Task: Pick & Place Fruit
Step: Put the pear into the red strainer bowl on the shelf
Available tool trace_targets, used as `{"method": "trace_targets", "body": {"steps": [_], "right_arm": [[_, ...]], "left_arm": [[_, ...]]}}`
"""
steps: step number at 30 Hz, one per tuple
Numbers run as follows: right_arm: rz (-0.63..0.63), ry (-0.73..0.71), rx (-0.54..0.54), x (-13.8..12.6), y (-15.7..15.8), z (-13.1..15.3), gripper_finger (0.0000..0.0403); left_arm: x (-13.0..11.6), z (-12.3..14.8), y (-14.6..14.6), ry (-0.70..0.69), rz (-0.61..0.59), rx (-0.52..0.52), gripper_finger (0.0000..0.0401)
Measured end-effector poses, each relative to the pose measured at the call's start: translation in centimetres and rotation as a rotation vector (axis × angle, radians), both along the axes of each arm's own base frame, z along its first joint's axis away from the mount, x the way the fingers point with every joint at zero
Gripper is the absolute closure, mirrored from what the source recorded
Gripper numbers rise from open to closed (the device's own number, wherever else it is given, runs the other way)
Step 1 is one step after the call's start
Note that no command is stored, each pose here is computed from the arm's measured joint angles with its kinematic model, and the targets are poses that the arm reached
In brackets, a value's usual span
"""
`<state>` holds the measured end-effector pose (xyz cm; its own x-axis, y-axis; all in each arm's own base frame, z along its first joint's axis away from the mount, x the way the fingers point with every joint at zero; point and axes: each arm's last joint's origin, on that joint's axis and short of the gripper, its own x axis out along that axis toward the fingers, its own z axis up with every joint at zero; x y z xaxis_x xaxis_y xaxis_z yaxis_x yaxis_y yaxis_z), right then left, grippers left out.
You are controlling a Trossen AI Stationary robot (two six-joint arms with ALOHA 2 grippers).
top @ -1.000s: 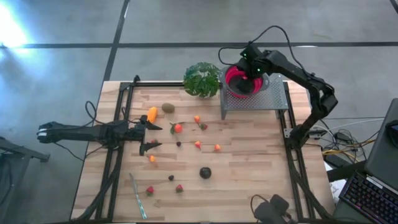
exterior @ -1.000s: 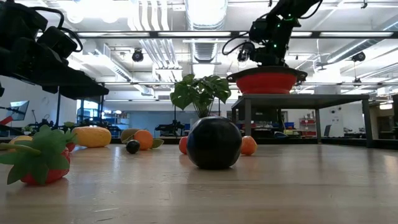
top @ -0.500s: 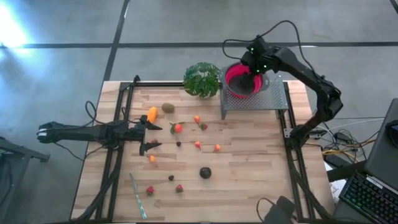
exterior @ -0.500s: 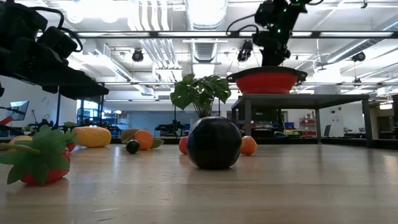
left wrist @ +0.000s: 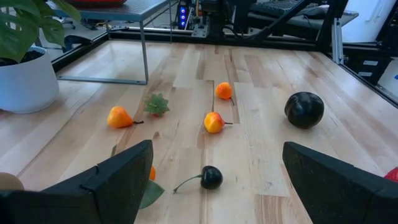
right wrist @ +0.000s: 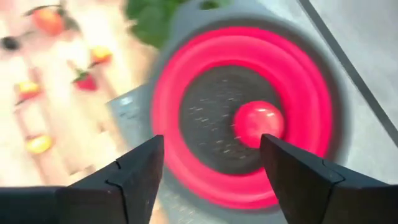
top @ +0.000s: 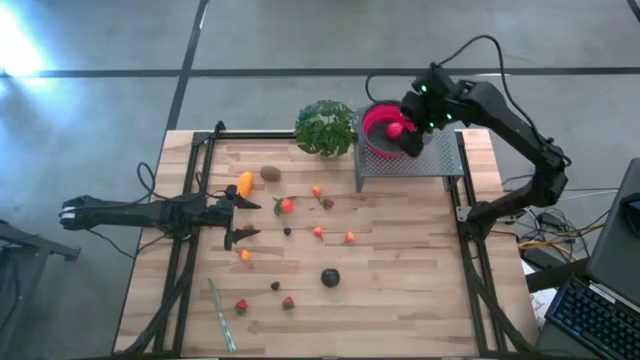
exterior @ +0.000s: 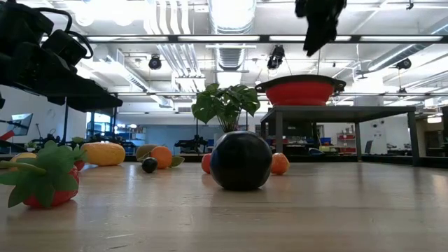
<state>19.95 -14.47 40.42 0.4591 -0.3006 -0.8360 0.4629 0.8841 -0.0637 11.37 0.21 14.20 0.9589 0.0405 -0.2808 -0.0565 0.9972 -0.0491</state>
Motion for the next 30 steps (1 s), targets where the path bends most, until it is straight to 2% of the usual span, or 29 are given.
{"method": "trace_targets", "body": {"steps": [6, 13, 24, 30], "right_arm": [[0.11, -0.057, 0.009, -0.5, 4.7, 0.6, 0.0185], [0.241, -0.12, 0.027, -0.6, 8.9, 0.7, 0.0205], [0.422, -0.181, 0.032, 1.2, 12.7, -0.2, 0.0225], [0.456, -0.18, 0.044, 1.9, 13.6, -1.3, 0.0236]], "left_arm": [[0.0, 0.0, 0.0, 0.0, 0.0, 0.0, 0.0036], [0.0, 0.0, 0.0, 0.0, 0.0, 0.0, 0.0036], [0.0, 0.0, 0.0, 0.0, 0.0, 0.0, 0.0036], [0.0, 0.0, 0.0, 0.0, 0.0, 0.0, 0.0036]]}}
